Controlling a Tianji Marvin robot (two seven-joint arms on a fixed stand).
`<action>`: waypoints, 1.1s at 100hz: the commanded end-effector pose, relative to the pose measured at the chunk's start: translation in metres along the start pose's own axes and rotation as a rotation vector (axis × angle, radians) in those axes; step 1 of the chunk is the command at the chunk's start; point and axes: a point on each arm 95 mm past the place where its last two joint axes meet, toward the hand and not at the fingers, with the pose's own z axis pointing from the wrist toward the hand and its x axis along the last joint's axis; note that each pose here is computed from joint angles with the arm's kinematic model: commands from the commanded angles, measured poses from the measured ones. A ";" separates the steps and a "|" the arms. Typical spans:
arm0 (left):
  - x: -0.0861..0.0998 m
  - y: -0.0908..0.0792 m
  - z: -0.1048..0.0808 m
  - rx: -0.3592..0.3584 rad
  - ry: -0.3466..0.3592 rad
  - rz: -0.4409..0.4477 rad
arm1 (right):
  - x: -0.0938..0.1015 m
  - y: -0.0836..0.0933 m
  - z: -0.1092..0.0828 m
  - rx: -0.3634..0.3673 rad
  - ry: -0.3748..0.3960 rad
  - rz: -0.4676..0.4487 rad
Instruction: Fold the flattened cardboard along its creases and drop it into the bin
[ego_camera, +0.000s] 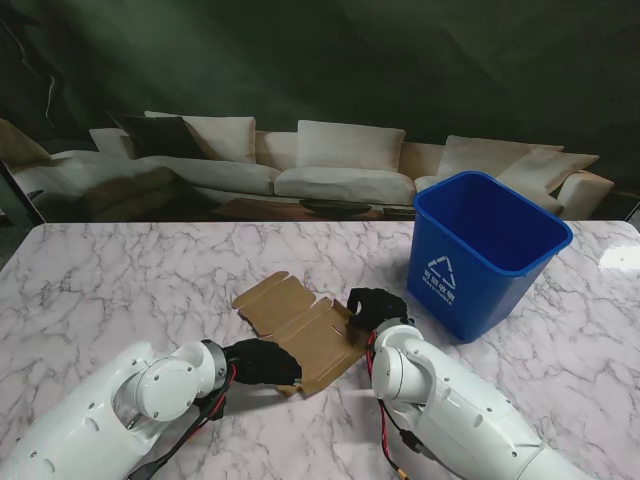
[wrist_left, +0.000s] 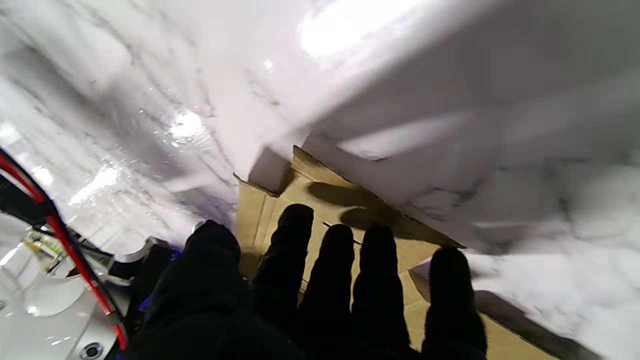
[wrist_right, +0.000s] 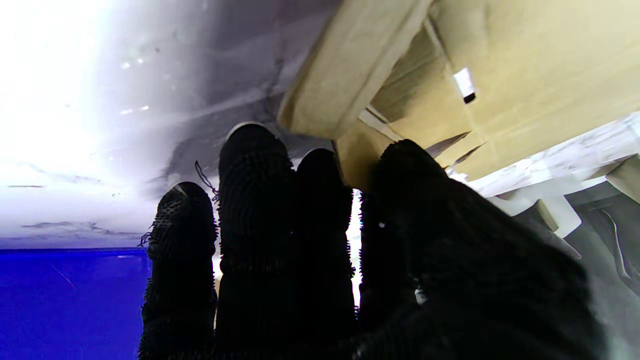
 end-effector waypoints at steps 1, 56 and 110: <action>-0.010 0.003 -0.002 -0.036 -0.025 -0.008 | 0.002 -0.009 -0.009 0.031 0.002 0.013; -0.040 -0.007 -0.004 -0.112 -0.138 0.111 | 0.021 -0.031 -0.071 0.208 0.087 0.138; -0.042 -0.006 0.008 -0.242 -0.088 0.233 | 0.009 -0.006 -0.107 0.172 0.097 0.162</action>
